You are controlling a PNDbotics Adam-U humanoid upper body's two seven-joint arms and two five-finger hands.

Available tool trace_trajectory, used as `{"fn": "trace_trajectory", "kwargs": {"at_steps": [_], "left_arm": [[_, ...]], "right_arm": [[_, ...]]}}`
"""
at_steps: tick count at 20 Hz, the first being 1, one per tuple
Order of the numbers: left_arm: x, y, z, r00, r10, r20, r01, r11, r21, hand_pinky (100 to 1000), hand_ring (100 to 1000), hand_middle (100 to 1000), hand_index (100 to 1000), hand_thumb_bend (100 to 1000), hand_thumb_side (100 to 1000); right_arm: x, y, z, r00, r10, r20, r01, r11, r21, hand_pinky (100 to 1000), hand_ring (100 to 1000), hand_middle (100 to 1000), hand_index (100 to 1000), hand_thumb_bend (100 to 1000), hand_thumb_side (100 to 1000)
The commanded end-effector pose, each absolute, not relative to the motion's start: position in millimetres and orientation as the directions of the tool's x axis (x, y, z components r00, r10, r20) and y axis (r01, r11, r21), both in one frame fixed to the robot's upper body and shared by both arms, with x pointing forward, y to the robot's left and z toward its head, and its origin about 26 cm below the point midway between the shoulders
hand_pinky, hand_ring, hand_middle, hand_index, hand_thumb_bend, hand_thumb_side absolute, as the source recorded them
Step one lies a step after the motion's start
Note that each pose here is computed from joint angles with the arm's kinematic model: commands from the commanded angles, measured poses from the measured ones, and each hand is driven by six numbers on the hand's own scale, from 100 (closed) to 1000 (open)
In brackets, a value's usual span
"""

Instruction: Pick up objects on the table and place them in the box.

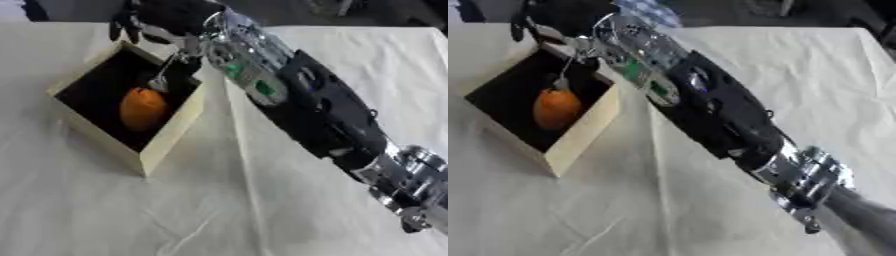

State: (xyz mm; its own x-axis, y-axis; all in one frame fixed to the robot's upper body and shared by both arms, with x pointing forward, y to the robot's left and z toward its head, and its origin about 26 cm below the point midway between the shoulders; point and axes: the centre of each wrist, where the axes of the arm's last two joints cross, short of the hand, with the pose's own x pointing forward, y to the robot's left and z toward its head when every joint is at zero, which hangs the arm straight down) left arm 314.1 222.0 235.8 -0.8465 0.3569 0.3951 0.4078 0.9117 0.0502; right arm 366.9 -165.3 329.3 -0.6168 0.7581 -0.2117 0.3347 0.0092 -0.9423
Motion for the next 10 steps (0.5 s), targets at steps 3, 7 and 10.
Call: {"fn": "trace_trajectory", "kwargs": {"at_steps": [3,7,10], "left_arm": [[310,230,240,-0.863,0.323,0.388,0.377,0.923,0.070,705,771,780,733,100,744],[309,234,236,-0.865,0.302,0.402,0.356,0.932,0.068,706,772,781,733,100,745],[309,237,232,-0.866,0.285,0.412,0.339,0.939,0.063,706,772,782,732,100,747]], "right_arm": [[317,-198,371,-0.628,0.766,-0.140,0.433,0.194,-0.880,504,694,529,783,279,155],[289,-221,383,-0.627,0.774,-0.086,0.470,0.288,-0.834,488,685,518,778,218,223],[286,-242,385,-0.638,0.769,-0.042,0.491,0.363,-0.792,480,681,513,776,151,334]]}}
